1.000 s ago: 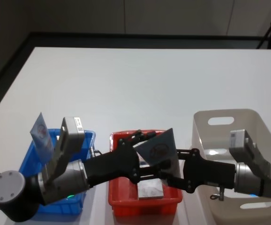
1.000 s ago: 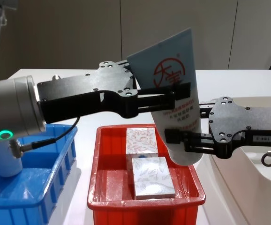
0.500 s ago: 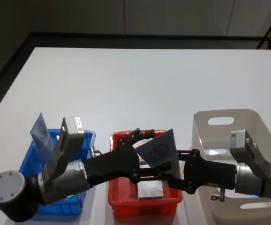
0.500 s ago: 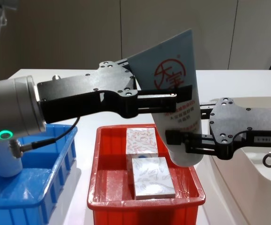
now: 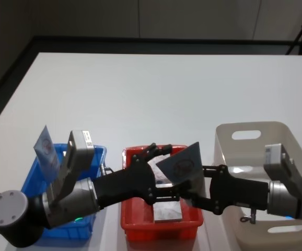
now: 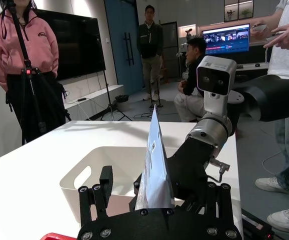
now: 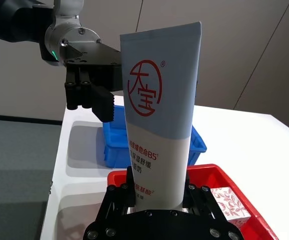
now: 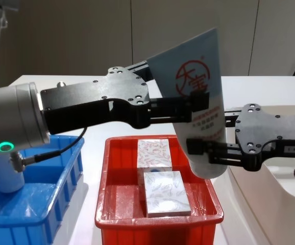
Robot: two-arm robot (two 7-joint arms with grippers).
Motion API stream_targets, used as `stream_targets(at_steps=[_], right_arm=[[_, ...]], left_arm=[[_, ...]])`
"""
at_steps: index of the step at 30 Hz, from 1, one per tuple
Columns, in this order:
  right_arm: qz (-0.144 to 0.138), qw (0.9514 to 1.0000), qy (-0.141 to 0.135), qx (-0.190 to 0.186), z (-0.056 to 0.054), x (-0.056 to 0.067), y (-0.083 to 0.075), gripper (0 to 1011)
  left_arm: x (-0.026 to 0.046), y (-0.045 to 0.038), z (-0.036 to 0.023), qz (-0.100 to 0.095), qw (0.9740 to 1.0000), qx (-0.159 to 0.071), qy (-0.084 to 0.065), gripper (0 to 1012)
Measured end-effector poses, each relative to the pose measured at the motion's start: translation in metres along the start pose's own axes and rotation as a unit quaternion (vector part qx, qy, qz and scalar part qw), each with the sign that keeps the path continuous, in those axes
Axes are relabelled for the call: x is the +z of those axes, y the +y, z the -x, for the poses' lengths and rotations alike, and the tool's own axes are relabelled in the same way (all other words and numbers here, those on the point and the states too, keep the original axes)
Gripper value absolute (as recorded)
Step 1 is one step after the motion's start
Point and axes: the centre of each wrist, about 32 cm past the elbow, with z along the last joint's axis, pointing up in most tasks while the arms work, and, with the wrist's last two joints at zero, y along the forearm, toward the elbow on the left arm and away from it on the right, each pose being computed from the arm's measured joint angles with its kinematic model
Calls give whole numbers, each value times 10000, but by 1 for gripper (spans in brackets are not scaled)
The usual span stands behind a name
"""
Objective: Bimanual collaborative sorting of washing and personal care products
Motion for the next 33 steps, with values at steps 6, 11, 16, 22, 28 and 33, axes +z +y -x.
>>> stream_targets(at_steps=[6, 11, 16, 22, 28, 33], right_arm=[[-7, 9999, -14, -114, -12, 9, -97, 482], [8, 9998, -5, -206, -17, 9, -180, 482], [38, 9995, -13, -326, -16, 15, -262, 482], [39, 9976, 6, -686, -31, 17, -405, 482], [24, 9953, 0, -968, -61, 28, -507, 482], [25, 9931, -7, -1176, -85, 30, -576, 482]], left_arm=[[0, 0, 0, 0, 10000, 0, 0, 1002], [0, 0, 0, 0, 10000, 0, 0, 1001], [0, 0, 0, -1, 10000, 0, 0, 1002], [0, 0, 0, 0, 10000, 0, 0, 1002], [0, 0, 0, 0, 10000, 0, 0, 1002], [0, 0, 0, 0, 10000, 1, 0, 1002]])
